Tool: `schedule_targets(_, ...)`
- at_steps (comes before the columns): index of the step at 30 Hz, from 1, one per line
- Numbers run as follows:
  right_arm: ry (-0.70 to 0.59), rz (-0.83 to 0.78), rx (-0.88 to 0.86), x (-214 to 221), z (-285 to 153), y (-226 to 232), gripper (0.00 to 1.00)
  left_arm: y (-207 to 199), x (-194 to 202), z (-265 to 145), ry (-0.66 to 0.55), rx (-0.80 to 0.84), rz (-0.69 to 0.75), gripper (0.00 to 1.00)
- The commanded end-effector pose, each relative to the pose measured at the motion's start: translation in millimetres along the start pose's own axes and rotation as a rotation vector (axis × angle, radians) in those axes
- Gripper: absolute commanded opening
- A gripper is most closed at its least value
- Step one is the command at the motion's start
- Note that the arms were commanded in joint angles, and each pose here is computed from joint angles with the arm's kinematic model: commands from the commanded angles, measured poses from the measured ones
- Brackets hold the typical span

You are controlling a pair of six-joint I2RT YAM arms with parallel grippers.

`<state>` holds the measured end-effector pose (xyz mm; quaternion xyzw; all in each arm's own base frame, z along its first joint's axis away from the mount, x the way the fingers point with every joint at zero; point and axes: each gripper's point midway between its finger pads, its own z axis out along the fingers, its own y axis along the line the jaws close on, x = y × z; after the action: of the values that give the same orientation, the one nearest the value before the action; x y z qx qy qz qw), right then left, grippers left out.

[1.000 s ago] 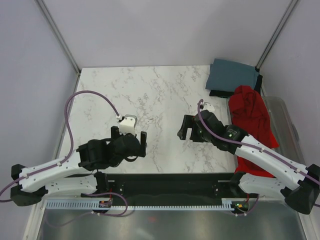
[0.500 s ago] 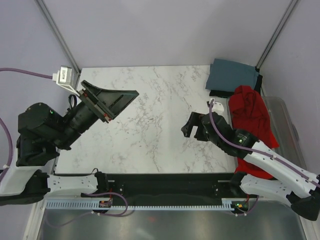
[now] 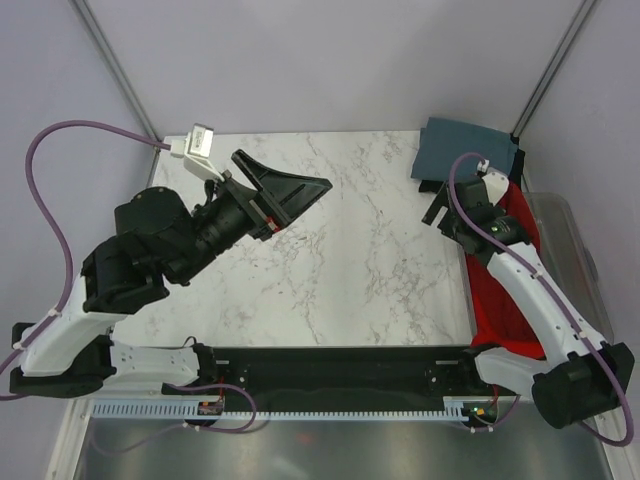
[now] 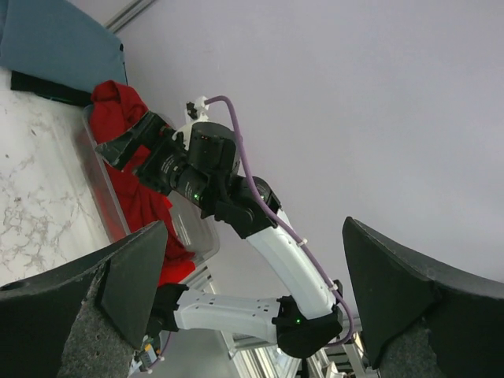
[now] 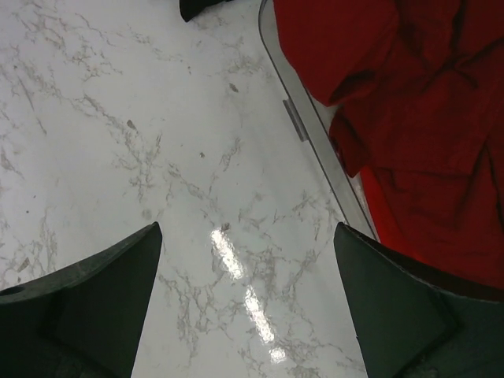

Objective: Fold and stack the t-shirts
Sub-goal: Grab the tshirt from the pile

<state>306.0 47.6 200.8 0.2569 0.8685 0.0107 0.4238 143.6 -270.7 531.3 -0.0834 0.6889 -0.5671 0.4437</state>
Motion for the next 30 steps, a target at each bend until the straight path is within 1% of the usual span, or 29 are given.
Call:
schedule_targets(1, -0.014, -0.004, -0.020, -15.3, 13.0, 3.3, 0.98, -7.6, -29.2, -14.2, -0.098, 0.014, -0.051, 1.00)
schedule_targets(4, -0.017, 0.030, 0.031, -30.2, 32.3, -15.5, 0.98, -6.5, -33.6, -15.5, -0.116, 0.008, -0.049, 1.00)
schedule_targets(5, -0.022, 0.056, 0.065, -37.8, 39.5, -29.8, 0.98, -5.9, -34.1, -15.7, -0.119, 0.006, -0.046, 1.00)
schedule_targets(8, 0.002, 0.084, 0.081, -43.5, 61.4, -43.8, 0.98, -1.6, -34.4, -16.3, -0.124, -0.009, -0.043, 1.00)
schedule_targets(9, 0.009, 0.087, 0.052, -43.2, 67.1, -38.2, 0.98, -0.7, -34.5, -16.9, -0.125, -0.011, -0.042, 1.00)
schedule_targets(11, 0.031, 0.099, 0.073, -43.8, 84.0, -47.3, 0.98, -0.8, -36.0, -18.0, -0.129, -0.011, -0.036, 1.00)
schedule_targets(13, 0.064, 0.094, 0.066, -39.5, 99.2, -45.0, 0.98, 0.1, -37.9, -19.1, -0.136, -0.014, -0.031, 1.00)
schedule_targets(22, 0.090, 0.100, 0.064, -50.3, 144.9, -45.4, 0.98, 3.5, -49.2, -26.1, -0.176, -0.028, 0.001, 1.00)
schedule_targets(25, 0.110, 0.096, 0.071, -51.2, 159.1, -47.1, 0.98, 2.4, -53.4, -24.1, -0.193, -0.033, 0.045, 1.00)
schedule_targets(26, 0.116, 0.094, 0.070, -50.6, 161.7, -47.0, 0.97, 2.2, -51.8, -22.6, -0.182, -0.033, 0.110, 1.00)
schedule_targets(28, 0.115, 0.092, 0.074, -52.1, 165.2, -50.3, 0.92, 4.3, -48.7, -16.2, -0.174, -0.048, 0.159, 1.00)
schedule_targets(29, 0.111, 0.095, 0.073, -53.3, 165.3, -50.9, 0.85, 9.5, -46.3, -14.7, -0.173, -0.064, 0.160, 1.00)
schedule_targets(30, 0.106, 0.096, 0.073, -54.5, 165.1, -52.0, 0.81, 22.8, -36.4, -9.5, -0.155, -0.100, 0.172, 1.00)
